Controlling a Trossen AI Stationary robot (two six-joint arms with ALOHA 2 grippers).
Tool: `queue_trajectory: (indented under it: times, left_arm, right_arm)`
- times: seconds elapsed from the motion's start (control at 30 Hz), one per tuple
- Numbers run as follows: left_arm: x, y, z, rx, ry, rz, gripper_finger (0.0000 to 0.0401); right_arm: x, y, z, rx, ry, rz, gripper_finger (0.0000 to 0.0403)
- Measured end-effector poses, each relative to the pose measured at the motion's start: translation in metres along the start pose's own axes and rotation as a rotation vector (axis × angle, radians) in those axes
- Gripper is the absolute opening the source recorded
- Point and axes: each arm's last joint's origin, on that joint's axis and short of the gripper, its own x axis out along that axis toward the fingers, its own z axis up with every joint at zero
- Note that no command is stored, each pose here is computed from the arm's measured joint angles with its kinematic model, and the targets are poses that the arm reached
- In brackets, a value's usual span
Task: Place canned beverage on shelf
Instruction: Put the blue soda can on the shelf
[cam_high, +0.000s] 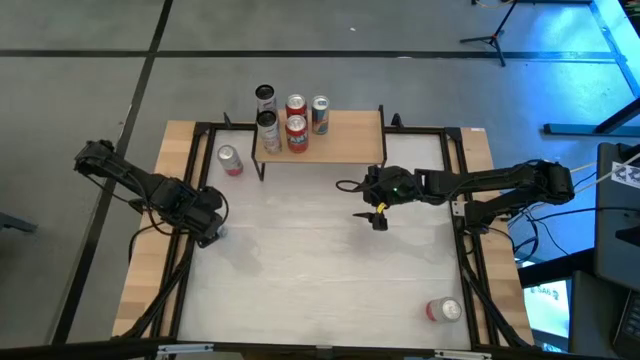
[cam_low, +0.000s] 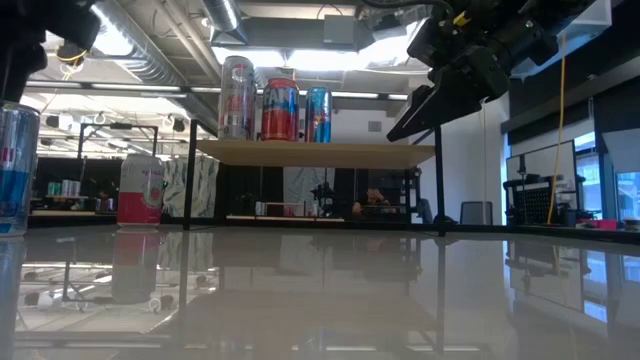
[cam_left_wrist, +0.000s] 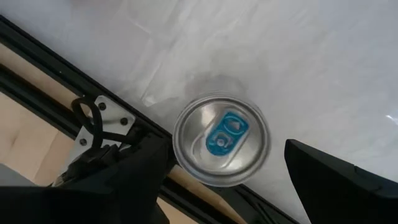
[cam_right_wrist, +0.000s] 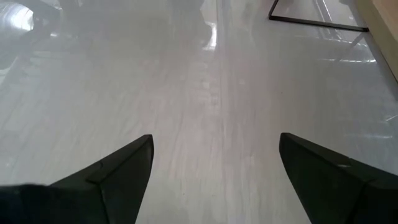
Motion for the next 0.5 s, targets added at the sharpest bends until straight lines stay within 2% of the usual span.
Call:
queue_trajectory:
  times: [0.2,0.5]
  left_arm:
    - [0.011,0.001,-0.002,0.005,0.005,0.037,0.0313]
    - [0.025,-0.004,-0.001,-0.001,-0.015,0.008,0.0313]
  right_arm:
    - [0.000,0.000,0.000,0.000,0.000,0.000,0.0342]
    - [0.000,0.000,0.001,-0.001,-0.015,-0.003,0.0342]
